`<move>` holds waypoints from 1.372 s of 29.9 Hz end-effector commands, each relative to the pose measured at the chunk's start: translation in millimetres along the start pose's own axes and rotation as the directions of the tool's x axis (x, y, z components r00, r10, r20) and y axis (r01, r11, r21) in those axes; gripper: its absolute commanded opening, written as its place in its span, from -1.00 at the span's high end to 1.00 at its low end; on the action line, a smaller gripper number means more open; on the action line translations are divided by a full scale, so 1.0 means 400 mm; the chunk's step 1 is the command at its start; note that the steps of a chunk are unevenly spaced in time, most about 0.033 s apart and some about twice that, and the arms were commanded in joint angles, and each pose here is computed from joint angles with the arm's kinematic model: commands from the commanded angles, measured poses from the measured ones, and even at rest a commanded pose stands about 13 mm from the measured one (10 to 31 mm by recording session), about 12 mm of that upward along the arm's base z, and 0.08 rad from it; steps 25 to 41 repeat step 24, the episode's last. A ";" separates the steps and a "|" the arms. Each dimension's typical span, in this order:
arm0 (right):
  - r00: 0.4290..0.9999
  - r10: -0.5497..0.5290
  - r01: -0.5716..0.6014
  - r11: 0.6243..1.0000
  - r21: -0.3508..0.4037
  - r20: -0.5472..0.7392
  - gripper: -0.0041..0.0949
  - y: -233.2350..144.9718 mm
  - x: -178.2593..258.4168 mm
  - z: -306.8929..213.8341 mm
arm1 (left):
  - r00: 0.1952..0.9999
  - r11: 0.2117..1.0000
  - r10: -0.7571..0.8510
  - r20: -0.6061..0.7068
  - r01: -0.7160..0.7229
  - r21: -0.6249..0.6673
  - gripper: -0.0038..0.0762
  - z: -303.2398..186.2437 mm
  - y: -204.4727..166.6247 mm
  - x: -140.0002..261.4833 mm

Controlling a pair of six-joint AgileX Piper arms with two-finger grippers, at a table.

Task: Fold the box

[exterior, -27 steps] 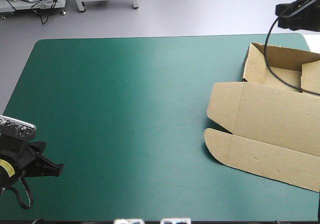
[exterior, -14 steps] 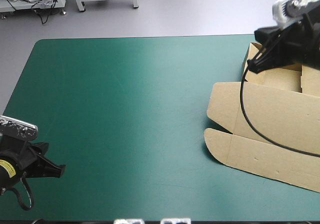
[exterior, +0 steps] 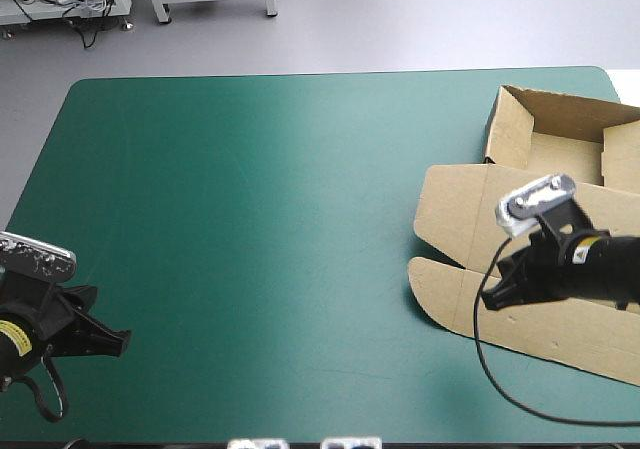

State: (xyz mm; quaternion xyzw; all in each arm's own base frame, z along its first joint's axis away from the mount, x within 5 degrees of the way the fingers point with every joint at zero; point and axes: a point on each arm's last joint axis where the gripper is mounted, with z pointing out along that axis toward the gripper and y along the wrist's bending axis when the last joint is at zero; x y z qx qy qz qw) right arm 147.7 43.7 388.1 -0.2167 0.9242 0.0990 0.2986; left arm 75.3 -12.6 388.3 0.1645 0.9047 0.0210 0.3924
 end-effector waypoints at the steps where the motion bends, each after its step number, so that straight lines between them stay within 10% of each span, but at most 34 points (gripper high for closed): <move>1: 0.999 0.027 -0.028 0.999 0.044 0.023 0.95 0.006 0.067 0.006 | 1.000 1.000 -0.007 -0.001 0.006 -0.008 0.93 -0.012 0.005 -0.005; 16: 0.994 0.102 -0.098 0.989 0.114 -0.034 0.95 0.028 0.245 0.014 | 0.978 0.995 0.002 -0.210 0.020 0.099 0.93 0.090 -0.044 0.079; 41: 0.995 0.094 -0.097 0.988 0.122 0.033 0.95 0.031 0.259 0.014 | 0.991 0.996 -0.007 -0.136 0.020 0.091 0.93 0.069 -0.039 0.110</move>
